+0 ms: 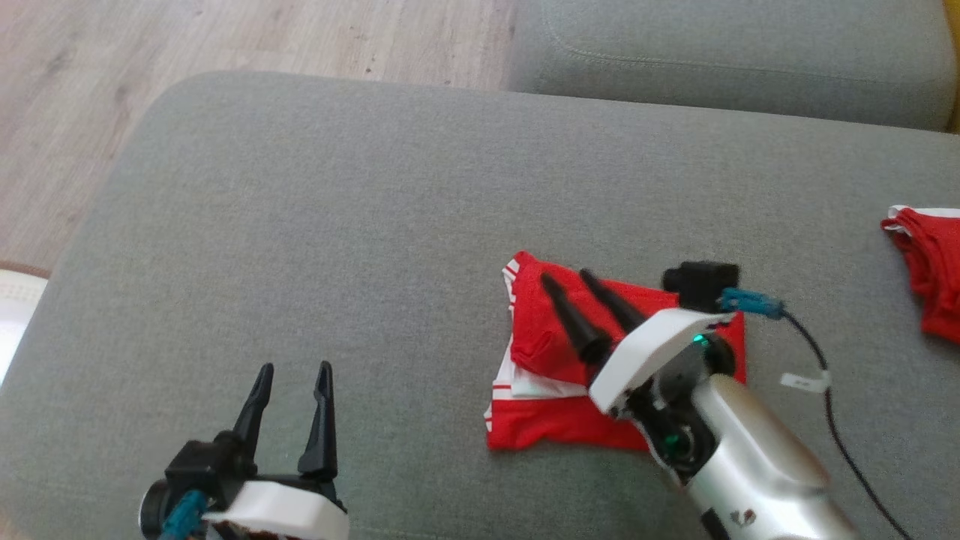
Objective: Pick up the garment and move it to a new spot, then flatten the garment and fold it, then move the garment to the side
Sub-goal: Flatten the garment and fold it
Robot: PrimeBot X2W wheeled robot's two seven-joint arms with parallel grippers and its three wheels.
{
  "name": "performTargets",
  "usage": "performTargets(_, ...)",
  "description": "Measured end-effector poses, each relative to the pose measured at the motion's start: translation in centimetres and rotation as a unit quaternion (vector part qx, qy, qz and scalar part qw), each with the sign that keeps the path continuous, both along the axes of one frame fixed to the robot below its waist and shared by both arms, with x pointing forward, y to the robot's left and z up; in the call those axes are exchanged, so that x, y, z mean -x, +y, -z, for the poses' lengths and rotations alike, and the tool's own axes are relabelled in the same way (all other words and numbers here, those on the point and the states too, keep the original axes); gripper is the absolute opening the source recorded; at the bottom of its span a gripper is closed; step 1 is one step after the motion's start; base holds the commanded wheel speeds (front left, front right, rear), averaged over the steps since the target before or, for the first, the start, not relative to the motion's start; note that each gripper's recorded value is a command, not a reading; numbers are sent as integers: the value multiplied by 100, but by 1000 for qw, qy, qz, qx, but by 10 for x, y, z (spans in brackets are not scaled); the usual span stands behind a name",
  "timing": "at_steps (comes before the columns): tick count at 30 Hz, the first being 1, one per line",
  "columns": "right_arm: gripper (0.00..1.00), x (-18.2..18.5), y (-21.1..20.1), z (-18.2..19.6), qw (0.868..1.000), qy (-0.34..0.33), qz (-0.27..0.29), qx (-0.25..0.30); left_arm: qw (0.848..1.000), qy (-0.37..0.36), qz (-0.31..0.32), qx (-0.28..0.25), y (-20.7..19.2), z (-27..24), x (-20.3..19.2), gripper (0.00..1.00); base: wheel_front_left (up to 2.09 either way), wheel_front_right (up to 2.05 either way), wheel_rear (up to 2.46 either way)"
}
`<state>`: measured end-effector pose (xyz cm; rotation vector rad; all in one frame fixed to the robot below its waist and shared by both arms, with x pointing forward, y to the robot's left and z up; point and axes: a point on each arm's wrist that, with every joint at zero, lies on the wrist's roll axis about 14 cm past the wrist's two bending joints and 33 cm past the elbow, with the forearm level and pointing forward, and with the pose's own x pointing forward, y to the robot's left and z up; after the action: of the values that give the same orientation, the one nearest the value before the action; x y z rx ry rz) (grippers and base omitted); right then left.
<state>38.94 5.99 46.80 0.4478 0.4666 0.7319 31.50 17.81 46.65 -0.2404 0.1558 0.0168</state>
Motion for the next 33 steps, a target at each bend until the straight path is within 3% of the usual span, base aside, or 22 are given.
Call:
performTargets(4, 100, -26, -28, -14, 997, -60, 55, 19, 1000, -4, 12, 5, -9, -2, -3, 100, 0, 0, 0)
performTargets(11, 100, -51, -83, -37, 979, -140, 134, 68, 999, -7, 37, 5, -24, -2, -7, 100, 0, 0, 0)
performTargets(13, 100, -49, -96, -42, 972, -160, 144, 93, 999, -7, 46, 7, -31, -2, -10, 100, 0, 0, 0)
performTargets(19, 98, -28, -97, -10, 974, -128, 119, 144, 999, -8, 50, 7, -33, -3, -14, 100, 0, 0, 0)
performTargets(20, 56, -24, -95, -3, 974, -123, 111, 155, 999, -9, 50, 7, -33, -4, -15, 100, 0, 0, 0)
performTargets(21, 43, -22, -93, 1, 973, -121, 103, 165, 999, -10, 49, 7, -32, -5, -16, 100, 0, 0, 0)
performTargets(23, 0, -20, -88, 8, 972, -121, 87, 183, 999, -11, 45, 6, -29, -5, -17, 100, 0, 0, 0)
performTargets(33, 0, 11, -56, 68, 961, -78, -31, 263, 1000, -3, 11, 3, -9, -1, -8, 100, 0, 0, 0)
